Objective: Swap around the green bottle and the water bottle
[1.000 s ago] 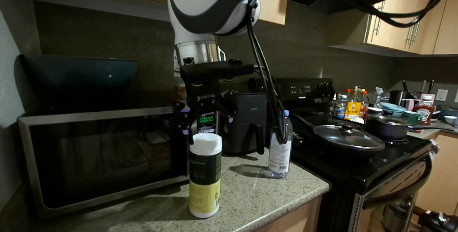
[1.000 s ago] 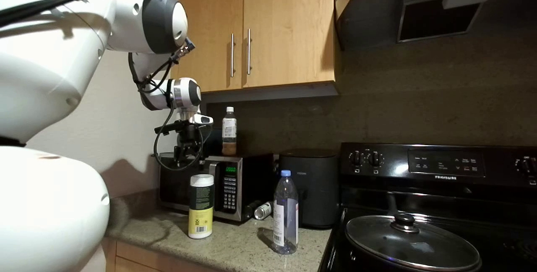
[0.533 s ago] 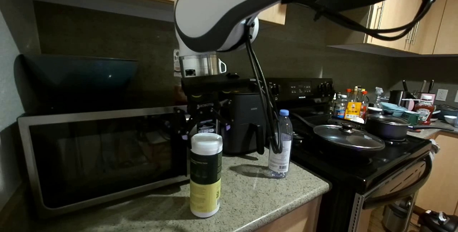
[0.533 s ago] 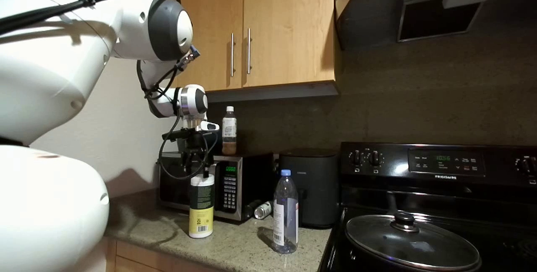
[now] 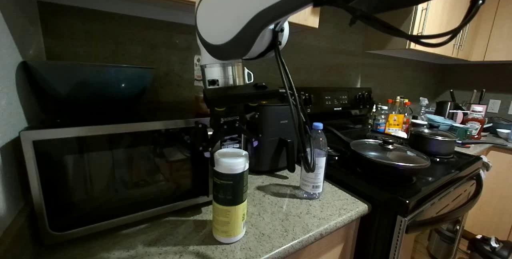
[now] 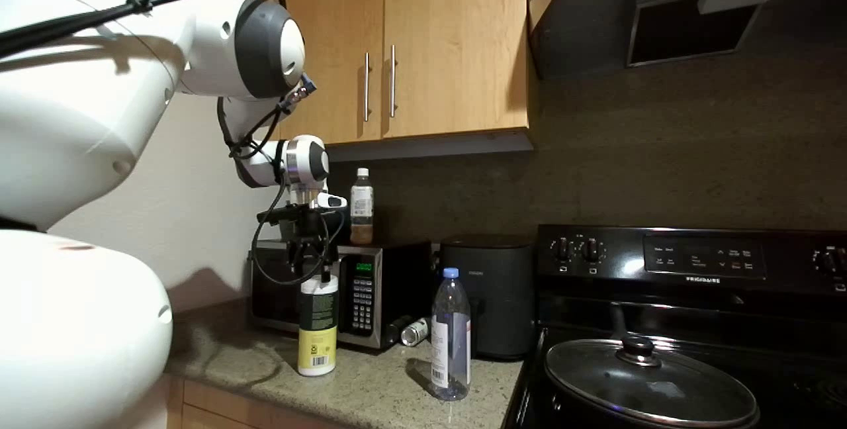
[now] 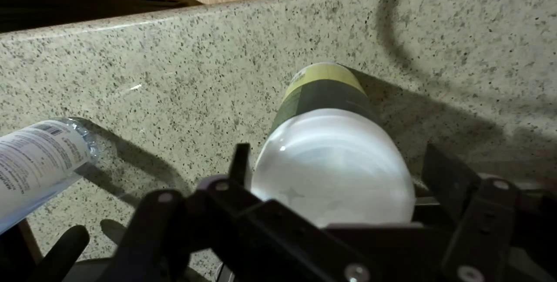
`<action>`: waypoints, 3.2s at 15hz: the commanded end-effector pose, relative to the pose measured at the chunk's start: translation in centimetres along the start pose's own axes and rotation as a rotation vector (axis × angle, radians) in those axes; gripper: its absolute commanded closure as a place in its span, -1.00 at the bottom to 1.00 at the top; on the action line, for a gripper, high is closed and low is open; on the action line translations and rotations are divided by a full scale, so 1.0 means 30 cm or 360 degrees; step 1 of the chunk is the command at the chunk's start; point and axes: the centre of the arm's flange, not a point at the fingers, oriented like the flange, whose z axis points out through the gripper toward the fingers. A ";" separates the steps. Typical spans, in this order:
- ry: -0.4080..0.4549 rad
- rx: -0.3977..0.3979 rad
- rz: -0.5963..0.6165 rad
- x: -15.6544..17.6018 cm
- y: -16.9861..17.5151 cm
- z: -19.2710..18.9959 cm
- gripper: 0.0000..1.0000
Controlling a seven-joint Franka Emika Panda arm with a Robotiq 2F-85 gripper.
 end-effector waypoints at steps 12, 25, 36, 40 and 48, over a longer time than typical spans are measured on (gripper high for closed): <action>-0.0070 0.0046 -0.0252 0.031 0.024 0.045 -0.91; -0.0104 0.0031 -0.0121 0.031 0.130 0.059 -0.26; -0.0199 0.0017 0.0298 -0.026 0.371 0.119 -0.26; -0.0196 0.0003 0.0251 0.027 0.349 0.100 -0.76; -0.0168 -0.0013 0.0305 0.044 0.402 0.092 -0.26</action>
